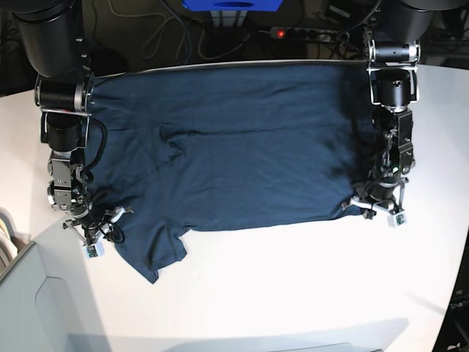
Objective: Fold the T-shirt properly
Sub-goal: 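Reach both grippers down to the hem corners of the shirt, then grasp the hem and fold it up over the folded shoulder edge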
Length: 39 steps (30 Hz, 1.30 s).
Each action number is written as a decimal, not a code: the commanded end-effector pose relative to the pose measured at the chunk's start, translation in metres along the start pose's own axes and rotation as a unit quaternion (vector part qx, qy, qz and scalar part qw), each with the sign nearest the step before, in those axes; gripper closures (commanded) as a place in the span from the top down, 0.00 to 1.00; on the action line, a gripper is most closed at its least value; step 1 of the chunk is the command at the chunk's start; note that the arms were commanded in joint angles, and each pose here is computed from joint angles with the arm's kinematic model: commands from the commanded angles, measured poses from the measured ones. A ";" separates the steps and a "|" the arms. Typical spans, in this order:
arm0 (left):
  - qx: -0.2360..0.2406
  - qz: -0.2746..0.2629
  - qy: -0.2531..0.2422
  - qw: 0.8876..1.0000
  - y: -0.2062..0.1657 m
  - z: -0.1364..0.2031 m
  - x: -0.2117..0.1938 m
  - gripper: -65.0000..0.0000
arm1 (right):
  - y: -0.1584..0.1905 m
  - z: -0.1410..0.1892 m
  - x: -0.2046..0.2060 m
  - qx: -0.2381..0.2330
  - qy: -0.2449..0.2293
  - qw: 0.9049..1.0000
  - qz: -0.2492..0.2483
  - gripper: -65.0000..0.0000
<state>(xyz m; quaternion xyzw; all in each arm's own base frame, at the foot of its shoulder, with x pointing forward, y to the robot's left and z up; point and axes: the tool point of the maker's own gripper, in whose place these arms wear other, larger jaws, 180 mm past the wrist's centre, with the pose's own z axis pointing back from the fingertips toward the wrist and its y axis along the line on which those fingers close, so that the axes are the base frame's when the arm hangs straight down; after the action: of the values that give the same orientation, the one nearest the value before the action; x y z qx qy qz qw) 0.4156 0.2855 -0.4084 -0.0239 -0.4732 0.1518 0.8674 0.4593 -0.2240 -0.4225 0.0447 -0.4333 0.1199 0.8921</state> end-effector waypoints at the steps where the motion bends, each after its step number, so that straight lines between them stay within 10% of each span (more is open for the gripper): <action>1: -0.007 -0.004 -0.039 0.999 -0.004 0.002 0.031 0.00 | -0.011 0.005 0.030 -0.011 -0.039 0.999 0.007 0.00; 25: -0.031 -0.004 -0.126 0.992 -0.013 0.077 0.053 0.00 | -0.038 0.129 0.011 -0.120 -0.107 0.987 0.027 0.00; 39: -0.006 0.031 -0.102 0.994 0.003 0.114 0.013 0.00 | -0.029 0.132 -0.038 -0.112 -0.057 0.992 0.023 0.00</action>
<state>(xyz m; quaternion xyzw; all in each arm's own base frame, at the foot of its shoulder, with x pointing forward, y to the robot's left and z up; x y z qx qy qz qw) 0.3191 0.2769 -0.3515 -0.0307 -0.5361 0.1821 0.8237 0.3333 -0.2774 -0.3872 -0.0503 -0.4721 0.0857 0.8759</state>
